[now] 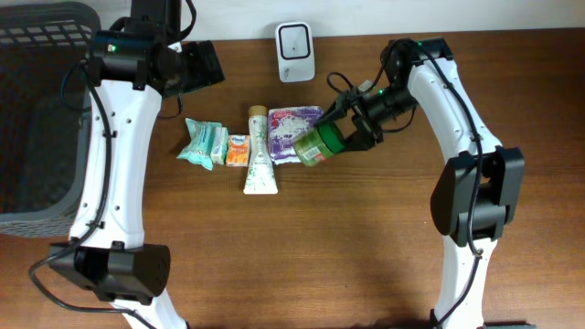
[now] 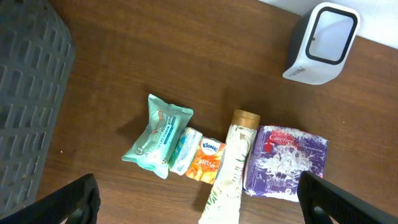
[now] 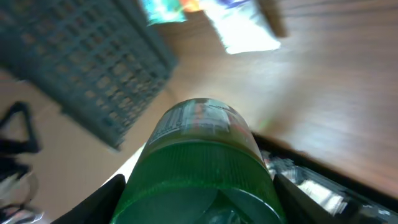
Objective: Scan the item barcode
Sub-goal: 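Raise the green jar to the white scanner and hold it facing it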
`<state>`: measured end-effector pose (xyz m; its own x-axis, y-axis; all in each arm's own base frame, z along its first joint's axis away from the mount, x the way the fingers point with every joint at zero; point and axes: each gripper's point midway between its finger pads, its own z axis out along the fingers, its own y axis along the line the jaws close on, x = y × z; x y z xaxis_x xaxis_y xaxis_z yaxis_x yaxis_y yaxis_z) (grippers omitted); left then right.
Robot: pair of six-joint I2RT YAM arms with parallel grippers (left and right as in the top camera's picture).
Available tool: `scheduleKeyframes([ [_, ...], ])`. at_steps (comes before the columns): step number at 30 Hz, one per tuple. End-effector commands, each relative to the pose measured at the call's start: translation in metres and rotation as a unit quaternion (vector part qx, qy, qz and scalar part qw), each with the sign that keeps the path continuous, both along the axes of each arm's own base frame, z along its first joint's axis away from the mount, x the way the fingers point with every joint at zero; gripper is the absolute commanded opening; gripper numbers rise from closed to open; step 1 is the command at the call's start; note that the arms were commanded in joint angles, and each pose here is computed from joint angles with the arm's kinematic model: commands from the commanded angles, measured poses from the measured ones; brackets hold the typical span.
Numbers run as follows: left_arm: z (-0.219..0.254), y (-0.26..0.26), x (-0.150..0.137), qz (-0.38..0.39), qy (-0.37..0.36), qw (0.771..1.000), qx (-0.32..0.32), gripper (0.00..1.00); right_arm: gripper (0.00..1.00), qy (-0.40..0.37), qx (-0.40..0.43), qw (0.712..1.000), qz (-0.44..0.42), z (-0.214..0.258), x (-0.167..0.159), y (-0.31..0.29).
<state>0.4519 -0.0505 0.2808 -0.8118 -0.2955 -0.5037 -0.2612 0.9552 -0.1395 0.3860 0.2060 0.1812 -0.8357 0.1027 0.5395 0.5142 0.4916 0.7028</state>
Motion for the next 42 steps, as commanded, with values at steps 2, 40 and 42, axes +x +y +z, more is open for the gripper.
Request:
scheduleKeyframes([
  [2, 0.001, 0.005, 0.001, -0.001, -0.002, 1.0, 0.008, 0.99, 0.55, 0.02, 0.069, 0.997, -0.039, 0.03, 0.013, 0.001],
  [40, 0.001, 0.005, 0.001, -0.001, -0.002, 1.0, 0.009, 0.99, 0.54, -0.049, 0.134, 0.984, -0.109, 0.068, 0.097, 0.028],
  [42, 0.001, 0.005, 0.001, -0.001, -0.002, 1.0, 0.008, 0.99, 0.53, -0.074, 0.112, 0.984, -0.116, 0.061, 0.102, 0.029],
])
